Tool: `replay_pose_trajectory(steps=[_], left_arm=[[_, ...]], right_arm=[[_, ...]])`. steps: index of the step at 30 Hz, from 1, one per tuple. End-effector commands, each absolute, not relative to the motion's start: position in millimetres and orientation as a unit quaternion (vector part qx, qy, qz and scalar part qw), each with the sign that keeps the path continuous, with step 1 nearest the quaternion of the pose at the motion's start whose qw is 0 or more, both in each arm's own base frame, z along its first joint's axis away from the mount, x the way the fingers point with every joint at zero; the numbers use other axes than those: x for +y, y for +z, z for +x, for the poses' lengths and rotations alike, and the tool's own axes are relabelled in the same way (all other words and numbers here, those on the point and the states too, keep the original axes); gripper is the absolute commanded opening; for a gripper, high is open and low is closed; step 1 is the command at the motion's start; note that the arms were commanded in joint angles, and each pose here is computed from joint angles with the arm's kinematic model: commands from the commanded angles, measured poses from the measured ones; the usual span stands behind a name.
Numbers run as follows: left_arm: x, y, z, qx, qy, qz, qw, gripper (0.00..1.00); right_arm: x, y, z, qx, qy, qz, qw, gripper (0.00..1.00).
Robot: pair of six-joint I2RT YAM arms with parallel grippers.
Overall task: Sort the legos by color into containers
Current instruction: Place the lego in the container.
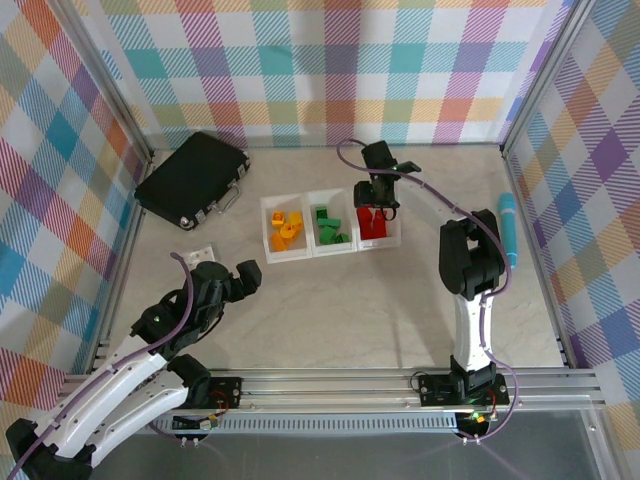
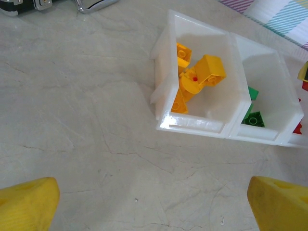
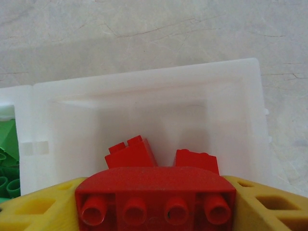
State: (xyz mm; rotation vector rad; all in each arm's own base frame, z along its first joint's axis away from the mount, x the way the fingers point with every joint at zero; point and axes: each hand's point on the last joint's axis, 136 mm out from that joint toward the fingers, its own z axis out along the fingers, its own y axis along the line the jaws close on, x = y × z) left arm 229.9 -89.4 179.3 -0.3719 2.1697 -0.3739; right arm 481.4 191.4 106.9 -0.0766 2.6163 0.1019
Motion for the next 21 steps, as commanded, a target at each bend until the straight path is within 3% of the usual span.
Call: replay_pose_trajectory(steps=[1, 7, 13, 21], left_arm=[[-89, 193, 233, 0.867, -0.147, -0.143, 0.454, 1.00], [-110, 197, 243, 0.864, -0.167, -0.080, 0.467, 1.00], [-116, 212, 253, 0.859, -0.144, -0.032, 0.490, 1.00], [-105, 220, 261, 0.822, -0.091, 0.017, 0.563, 1.00]], right_arm=[[194, 123, 486, 0.961, 0.042, -0.027, 0.271, 0.77], [183, 148, 473, 0.959, 0.037, -0.023, 0.281, 0.92], [171, 175, 441, 0.951, 0.048, -0.030, 0.304, 0.99], [142, 193, 389, 0.923, 0.047, -0.056, 0.379, 0.99]])
